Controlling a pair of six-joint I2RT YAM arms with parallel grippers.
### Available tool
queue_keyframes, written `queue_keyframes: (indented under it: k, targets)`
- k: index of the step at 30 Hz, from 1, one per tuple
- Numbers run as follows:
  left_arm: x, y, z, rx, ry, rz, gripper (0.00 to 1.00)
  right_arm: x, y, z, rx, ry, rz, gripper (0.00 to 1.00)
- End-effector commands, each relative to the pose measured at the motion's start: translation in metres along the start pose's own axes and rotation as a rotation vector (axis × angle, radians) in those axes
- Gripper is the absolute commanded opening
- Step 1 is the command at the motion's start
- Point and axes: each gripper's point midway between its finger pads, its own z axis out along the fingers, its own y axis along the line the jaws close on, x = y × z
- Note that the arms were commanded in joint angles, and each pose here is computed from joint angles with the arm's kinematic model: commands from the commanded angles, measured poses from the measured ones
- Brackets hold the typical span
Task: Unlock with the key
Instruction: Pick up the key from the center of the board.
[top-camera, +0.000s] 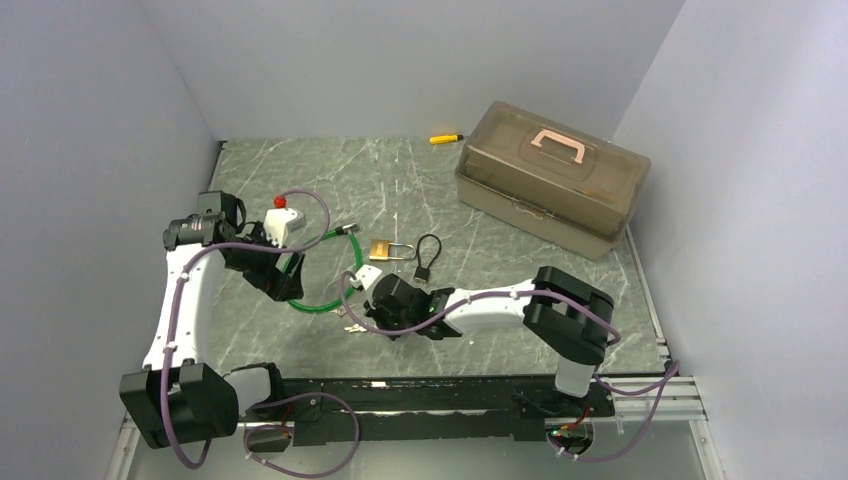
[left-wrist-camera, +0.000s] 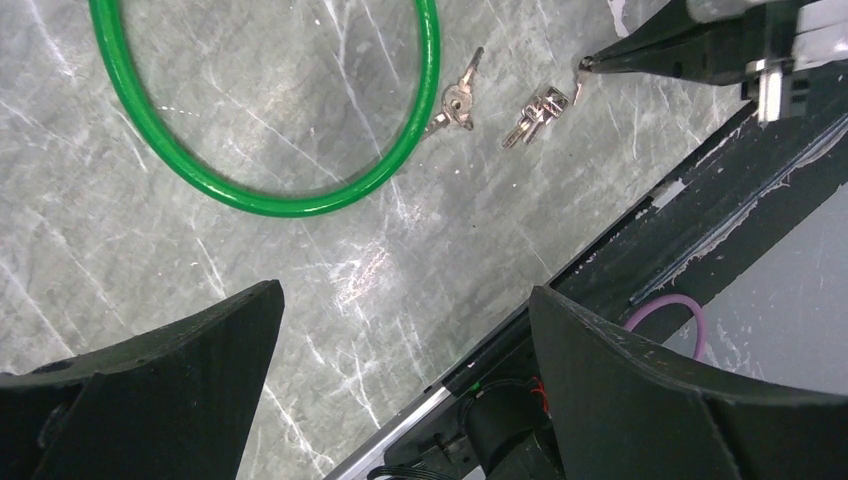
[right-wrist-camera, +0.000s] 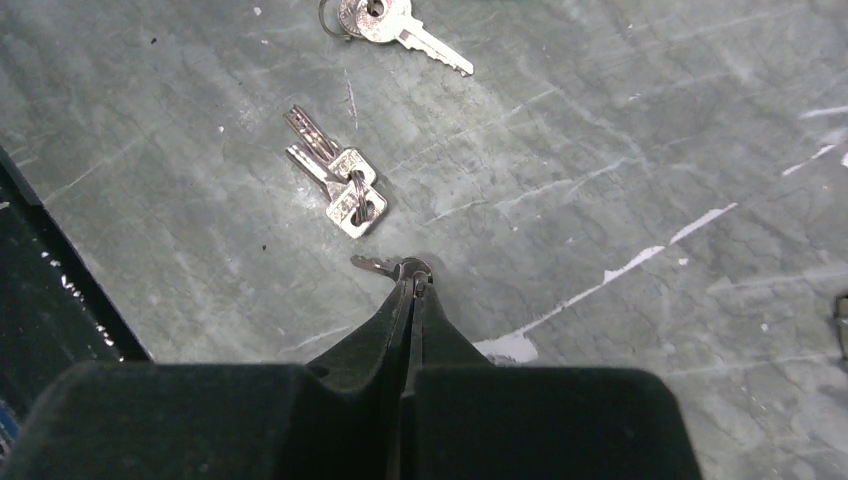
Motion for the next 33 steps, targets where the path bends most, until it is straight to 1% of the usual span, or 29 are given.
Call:
queue_keyframes:
  k: [1, 7, 13, 17, 21, 25, 30, 31, 33]
  targets:
    - [0.002, -0.006, 0.002, 0.023, -0.017, 0.004, 0.99, -0.031, 0.006, -0.025, -0.01, -0.086, -0.003, 0.0]
    - [-0.002, -0.017, 0.015, 0.106, -0.075, -0.01, 0.99, -0.051, 0.012, -0.047, -0.038, -0.134, 0.001, 0.0]
    - [-0.027, -0.033, 0.017, 0.226, -0.191, -0.028, 0.99, -0.07, 0.014, -0.068, -0.04, -0.174, 0.005, 0.0]
    - [-0.041, -0.041, 0.016, 0.279, -0.212, -0.012, 0.99, -0.096, 0.013, -0.084, -0.027, -0.245, 0.015, 0.0]
    - [-0.054, -0.045, 0.018, 0.307, -0.215, -0.066, 0.99, -0.121, 0.018, -0.099, -0.043, -0.323, 0.019, 0.0]
    - [-0.062, -0.063, 0.016, 0.356, -0.246, -0.017, 0.99, -0.146, 0.022, -0.113, -0.051, -0.384, 0.02, 0.0]
    - [-0.066, -0.086, 0.0, 0.424, -0.309, 0.051, 0.99, -0.171, 0.028, -0.132, -0.067, -0.445, 0.007, 0.0]
    - [-0.066, -0.091, -0.003, 0.451, -0.316, 0.065, 0.98, -0.175, 0.029, -0.135, -0.071, -0.456, 0.002, 0.0]
    - [-0.065, -0.098, -0.008, 0.484, -0.312, 0.086, 0.93, -0.181, 0.03, -0.139, -0.076, -0.467, -0.004, 0.0]
